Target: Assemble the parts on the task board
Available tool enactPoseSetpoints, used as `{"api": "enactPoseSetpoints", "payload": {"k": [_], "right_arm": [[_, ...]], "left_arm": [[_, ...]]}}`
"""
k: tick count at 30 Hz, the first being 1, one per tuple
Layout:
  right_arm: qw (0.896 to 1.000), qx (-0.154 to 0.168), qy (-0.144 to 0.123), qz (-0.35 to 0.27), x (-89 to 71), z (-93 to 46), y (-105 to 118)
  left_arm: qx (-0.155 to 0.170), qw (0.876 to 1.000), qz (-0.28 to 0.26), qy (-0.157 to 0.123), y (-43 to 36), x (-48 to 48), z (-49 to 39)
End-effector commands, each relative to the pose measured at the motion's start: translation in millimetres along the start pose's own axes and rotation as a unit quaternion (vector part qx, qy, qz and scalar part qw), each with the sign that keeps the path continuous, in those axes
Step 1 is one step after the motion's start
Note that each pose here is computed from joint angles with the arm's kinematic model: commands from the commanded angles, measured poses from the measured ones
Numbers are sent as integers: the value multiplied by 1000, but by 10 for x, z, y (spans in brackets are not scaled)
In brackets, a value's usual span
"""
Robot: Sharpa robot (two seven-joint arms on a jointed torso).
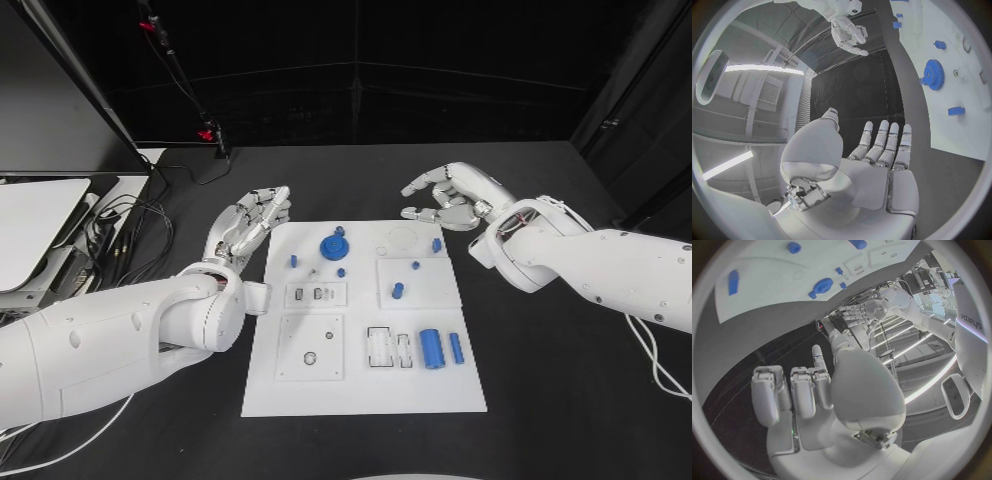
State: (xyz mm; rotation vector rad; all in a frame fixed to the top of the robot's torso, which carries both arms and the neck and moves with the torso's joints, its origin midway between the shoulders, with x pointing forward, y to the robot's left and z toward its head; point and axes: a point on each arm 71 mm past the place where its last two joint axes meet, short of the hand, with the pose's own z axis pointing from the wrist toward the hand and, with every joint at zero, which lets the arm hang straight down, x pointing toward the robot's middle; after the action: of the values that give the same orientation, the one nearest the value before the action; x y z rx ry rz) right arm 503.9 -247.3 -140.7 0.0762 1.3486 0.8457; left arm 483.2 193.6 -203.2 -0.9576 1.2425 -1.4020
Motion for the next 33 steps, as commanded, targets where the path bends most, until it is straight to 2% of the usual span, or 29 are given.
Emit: {"api": "enactPoseSetpoints", "payload": {"k": [1,3,9,16,28,33], "right_arm": [[1000,-1,0,7,-75,-83,-77],[1000,15,4,0,-132,-173,-188],[998,44,23,-27,-157,-330,-376],[995,78,54,-42,-37,-470,-543],[986,130,93,-54,144,-471,-667],[983,145,93,-58,170,-452,-684]], "left_arm": [[116,993,-1,5,-170,6,-13],[116,993,-1,5,-166,7,-12],[116,993,-1,4,-158,-1,-15],[115,993,0,3,-149,-13,-19],[114,993,1,2,-147,-25,-25],[114,993,1,1,-147,-33,-27]]}}
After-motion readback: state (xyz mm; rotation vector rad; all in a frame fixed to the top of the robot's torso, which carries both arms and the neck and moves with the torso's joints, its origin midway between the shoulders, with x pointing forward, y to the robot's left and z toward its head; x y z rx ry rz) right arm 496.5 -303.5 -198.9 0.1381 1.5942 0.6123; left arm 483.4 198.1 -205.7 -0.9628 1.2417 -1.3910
